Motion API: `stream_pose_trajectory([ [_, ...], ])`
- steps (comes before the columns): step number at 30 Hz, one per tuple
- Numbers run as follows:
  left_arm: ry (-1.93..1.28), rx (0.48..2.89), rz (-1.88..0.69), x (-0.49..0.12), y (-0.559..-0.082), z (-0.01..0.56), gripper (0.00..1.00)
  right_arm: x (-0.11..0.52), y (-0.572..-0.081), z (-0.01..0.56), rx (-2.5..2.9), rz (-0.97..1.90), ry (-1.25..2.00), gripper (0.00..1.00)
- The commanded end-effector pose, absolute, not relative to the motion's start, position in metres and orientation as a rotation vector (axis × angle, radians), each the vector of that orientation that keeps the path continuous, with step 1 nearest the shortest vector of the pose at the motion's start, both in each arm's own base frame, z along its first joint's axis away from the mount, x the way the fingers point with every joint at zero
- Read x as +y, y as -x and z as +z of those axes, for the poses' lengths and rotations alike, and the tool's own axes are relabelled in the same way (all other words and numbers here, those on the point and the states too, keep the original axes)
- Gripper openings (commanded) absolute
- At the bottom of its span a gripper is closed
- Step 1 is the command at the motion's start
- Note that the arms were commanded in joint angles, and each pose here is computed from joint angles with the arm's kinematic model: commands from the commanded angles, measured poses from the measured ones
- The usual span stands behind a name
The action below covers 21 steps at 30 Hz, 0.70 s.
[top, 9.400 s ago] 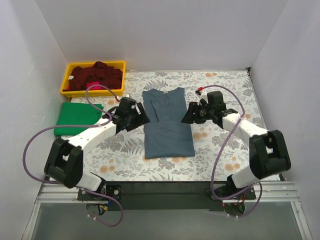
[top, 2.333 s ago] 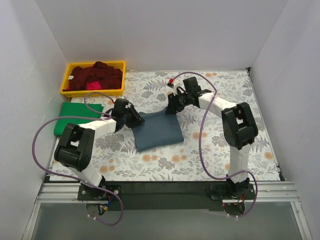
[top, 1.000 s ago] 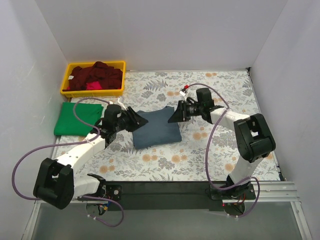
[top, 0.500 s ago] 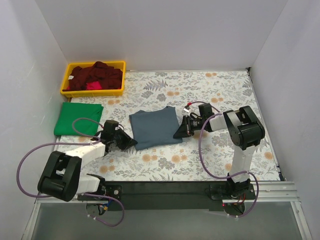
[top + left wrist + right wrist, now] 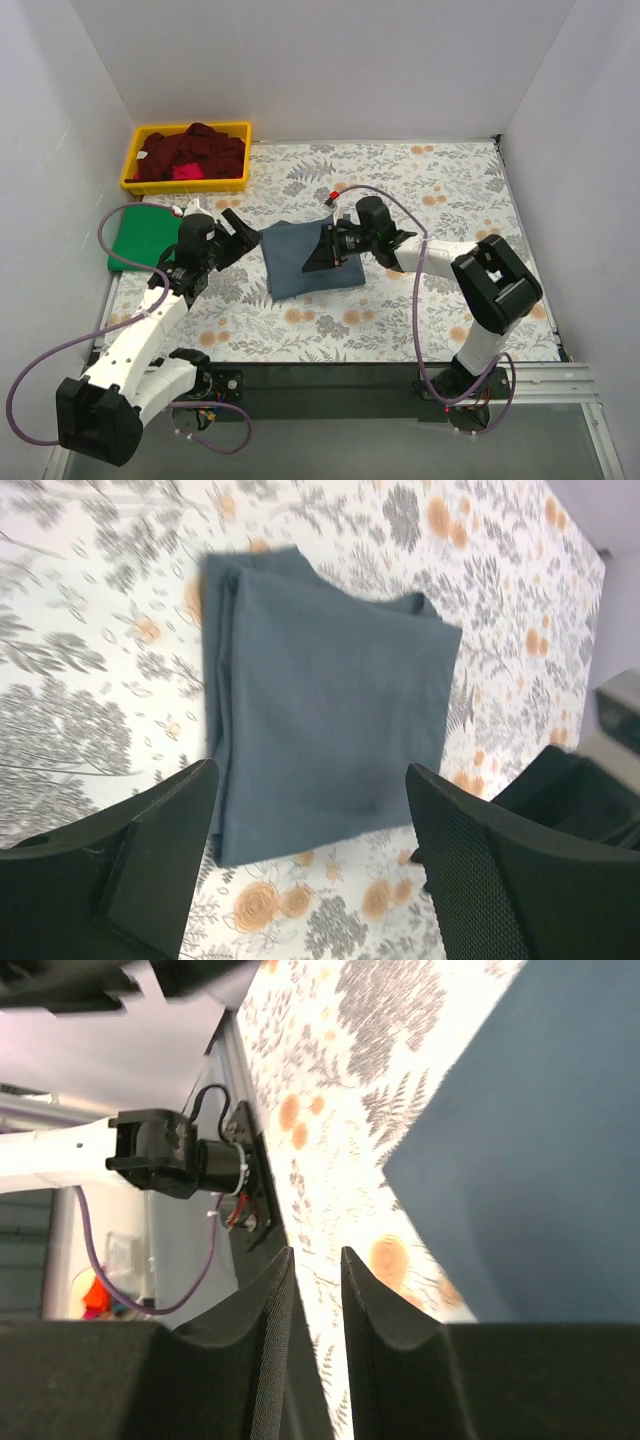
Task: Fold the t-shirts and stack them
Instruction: Neatly place the folded tshirt to the corner
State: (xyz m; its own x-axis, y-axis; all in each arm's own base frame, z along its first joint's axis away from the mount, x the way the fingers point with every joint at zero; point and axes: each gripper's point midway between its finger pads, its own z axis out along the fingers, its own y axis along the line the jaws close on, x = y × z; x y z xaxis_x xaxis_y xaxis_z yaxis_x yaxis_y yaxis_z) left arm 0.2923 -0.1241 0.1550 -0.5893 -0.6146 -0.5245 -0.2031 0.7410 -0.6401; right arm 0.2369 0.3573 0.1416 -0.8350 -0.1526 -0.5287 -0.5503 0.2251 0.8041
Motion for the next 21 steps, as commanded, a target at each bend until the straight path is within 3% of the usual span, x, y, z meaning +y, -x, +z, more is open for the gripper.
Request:
stream_pose_trajectory([
  [1,0.564,2.105,-0.422,-0.083,-0.291,0.168,0.76,0.384,-0.234,0.128,2.207,1.666,0.589,0.32],
  [8,0.497,2.014,-0.314,-0.062,-0.284,0.174,0.77,0.392,-0.234,0.024,2.438,1.624,0.434,0.31],
  [11,0.491,2.019,-0.312,-0.062,-0.283,0.168,0.77,0.389,-0.237,0.010,2.480,1.611,0.394,0.31],
  [16,0.471,2.041,-0.313,-0.065,-0.286,0.165,0.77,0.395,-0.249,0.061,2.355,1.650,0.432,0.31],
  [21,0.460,2.059,-0.323,-0.068,-0.287,0.161,0.84,0.378,-0.307,0.132,2.171,1.606,0.412,0.32],
])
